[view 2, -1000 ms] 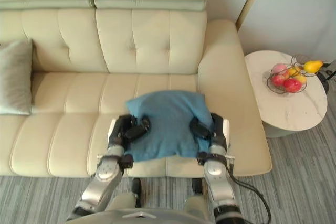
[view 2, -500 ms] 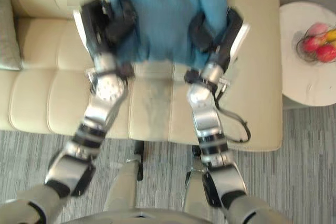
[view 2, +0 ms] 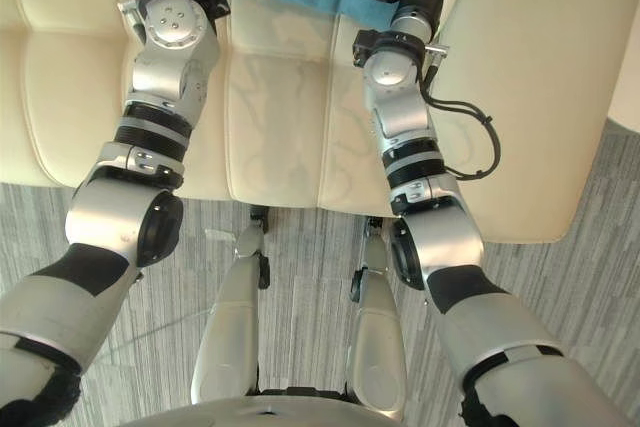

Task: Pick up cushions and gather them together orderly.

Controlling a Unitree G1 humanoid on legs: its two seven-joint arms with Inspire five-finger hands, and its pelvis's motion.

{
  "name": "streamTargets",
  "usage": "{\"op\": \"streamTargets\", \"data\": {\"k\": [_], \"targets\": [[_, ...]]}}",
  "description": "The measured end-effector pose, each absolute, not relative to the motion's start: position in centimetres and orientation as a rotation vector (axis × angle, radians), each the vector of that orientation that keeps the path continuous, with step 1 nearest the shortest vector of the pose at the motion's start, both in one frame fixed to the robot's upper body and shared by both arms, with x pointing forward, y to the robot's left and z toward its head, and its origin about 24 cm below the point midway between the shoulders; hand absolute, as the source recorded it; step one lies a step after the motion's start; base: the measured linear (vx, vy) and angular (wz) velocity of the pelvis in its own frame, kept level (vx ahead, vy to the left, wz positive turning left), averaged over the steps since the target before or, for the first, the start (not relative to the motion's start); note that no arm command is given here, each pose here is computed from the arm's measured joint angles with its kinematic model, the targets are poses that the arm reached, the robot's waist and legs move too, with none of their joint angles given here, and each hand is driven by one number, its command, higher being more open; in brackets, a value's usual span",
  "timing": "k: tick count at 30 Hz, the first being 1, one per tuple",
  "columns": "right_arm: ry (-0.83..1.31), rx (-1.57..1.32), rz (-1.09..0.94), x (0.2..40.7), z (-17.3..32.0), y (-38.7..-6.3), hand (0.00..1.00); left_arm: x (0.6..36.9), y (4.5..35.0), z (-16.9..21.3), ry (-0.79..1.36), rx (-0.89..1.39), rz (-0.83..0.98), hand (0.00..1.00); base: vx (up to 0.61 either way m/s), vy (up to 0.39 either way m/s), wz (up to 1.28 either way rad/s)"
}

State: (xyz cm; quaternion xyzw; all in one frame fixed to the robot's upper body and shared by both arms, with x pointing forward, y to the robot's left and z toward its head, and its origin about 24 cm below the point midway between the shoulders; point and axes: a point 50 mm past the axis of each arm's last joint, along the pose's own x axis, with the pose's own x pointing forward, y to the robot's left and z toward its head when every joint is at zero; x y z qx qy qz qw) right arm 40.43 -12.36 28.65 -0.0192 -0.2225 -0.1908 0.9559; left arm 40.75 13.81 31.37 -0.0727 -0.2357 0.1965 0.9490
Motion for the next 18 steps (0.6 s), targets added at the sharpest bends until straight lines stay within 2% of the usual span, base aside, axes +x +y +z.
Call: {"op": "streamTargets", "data": {"k": [4, 7, 13, 18], "targets": [[-0.44, -0.032, -0.361, 40.5, 28.5, -12.3, 1.0, 40.8, 13.6, 31.0, -0.481, -0.178, 0.368, 1.0, 0.08, 0.037, 0.02], [-0.418, -0.023, -0.36, 40.6, 27.8, -12.5, 1.0, 40.6, 13.6, 29.4, -0.482, -0.186, 0.355, 1.0, 0.1, 0.052, -0.02], [-0.274, -0.004, -0.398, 40.4, 21.6, -14.1, 1.0, 40.5, 14.2, 24.5, -0.399, -0.144, 0.369, 1.0, 0.08, 0.023, 0.0], [-0.267, 0.07, -0.492, 38.1, 18.5, -17.3, 1.0, 39.7, 16.3, 19.4, -0.282, -0.143, 0.415, 1.0, 0.1, 0.0, -0.04]]}}
